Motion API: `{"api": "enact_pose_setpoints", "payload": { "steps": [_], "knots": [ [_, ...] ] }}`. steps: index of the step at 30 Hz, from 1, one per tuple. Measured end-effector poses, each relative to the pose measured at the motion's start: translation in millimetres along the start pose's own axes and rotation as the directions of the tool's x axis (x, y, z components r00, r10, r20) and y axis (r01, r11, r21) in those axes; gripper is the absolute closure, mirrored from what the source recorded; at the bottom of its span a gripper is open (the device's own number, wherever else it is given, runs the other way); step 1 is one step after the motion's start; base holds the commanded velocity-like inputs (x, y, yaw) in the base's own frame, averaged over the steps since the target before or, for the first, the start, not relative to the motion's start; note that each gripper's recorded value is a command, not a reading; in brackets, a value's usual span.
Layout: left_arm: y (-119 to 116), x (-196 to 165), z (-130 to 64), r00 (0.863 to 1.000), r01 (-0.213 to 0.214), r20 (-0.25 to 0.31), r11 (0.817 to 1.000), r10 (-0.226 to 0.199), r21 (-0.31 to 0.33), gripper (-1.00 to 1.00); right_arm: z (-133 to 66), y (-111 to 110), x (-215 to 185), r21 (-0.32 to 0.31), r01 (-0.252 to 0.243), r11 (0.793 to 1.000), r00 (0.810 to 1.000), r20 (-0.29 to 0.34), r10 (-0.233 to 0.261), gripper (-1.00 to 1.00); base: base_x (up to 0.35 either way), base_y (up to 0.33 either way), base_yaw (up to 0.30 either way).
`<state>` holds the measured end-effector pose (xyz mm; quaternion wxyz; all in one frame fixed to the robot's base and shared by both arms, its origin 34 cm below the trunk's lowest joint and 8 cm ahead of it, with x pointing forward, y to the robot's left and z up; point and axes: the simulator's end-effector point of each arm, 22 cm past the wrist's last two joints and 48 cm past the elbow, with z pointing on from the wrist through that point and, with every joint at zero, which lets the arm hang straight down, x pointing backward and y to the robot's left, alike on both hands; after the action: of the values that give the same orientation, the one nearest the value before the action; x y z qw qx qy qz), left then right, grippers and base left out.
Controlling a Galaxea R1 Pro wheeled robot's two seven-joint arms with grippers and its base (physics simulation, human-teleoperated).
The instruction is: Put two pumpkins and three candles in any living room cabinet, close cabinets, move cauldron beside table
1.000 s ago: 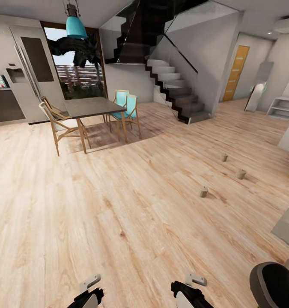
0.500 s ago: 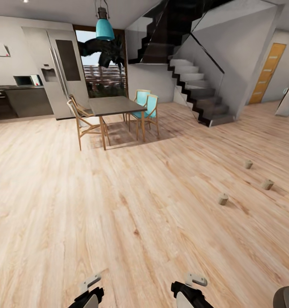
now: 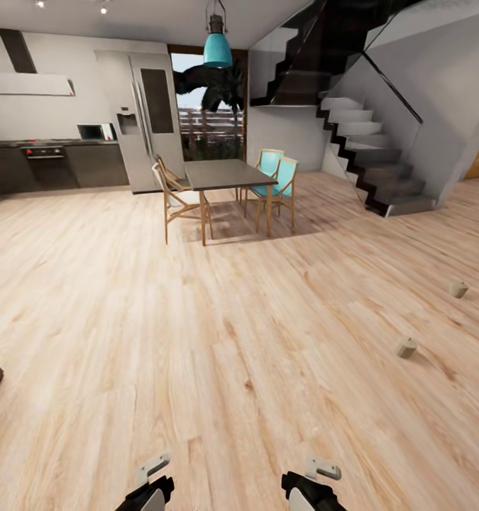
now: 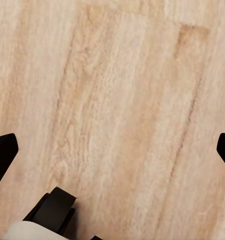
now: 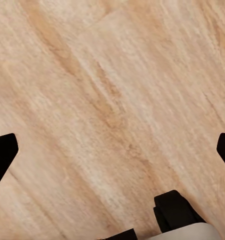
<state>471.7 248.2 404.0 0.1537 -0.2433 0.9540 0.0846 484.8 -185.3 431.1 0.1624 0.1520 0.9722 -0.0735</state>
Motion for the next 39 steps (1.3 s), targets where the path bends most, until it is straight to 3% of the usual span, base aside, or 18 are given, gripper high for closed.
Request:
{"api": "enact_pose_setpoints", "payload": {
  "steps": [2, 6, 8, 39],
  "knots": [
    [0.1, -0.1, 0.0, 1.0, 0.0, 0.0, 1.0, 0.0, 0.0, -1.0, -1.7, 5.7, -0.3, -0.008, 0.003, 1.0, 1.0, 0.01, -0.003, -1.0, 0.0, 0.0, 0.294],
    [-0.3, -0.3, -0.1, 1.0, -0.001, 0.002, 1.0, 0.001, 0.0, -1.0, -5.9, 18.7, 4.2, -0.027, 0.069, 0.997, 0.997, 0.032, -0.069, -1.0, 0.0, 0.0, 0.294],
    [-0.2, -0.3, 0.0, 1.0, -0.001, 0.002, 1.0, 0.001, 0.0, -1.0, -6.5, 20.5, 5.0, -0.03, 0.079, 0.996, 0.996, 0.035, -0.078, -1.0, 0.0, 0.0, 0.294],
    [0.2, -0.2, 0.0, 1.0, -0.002, 0.001, 1.0, 0.002, 0.0, -1.0, -6.8, 21.0, 5.0, -0.031, 0.089, 0.996, 0.995, 0.04, -0.088, -1.0, 0.028, -0.011, 0.294]
  ]
}}
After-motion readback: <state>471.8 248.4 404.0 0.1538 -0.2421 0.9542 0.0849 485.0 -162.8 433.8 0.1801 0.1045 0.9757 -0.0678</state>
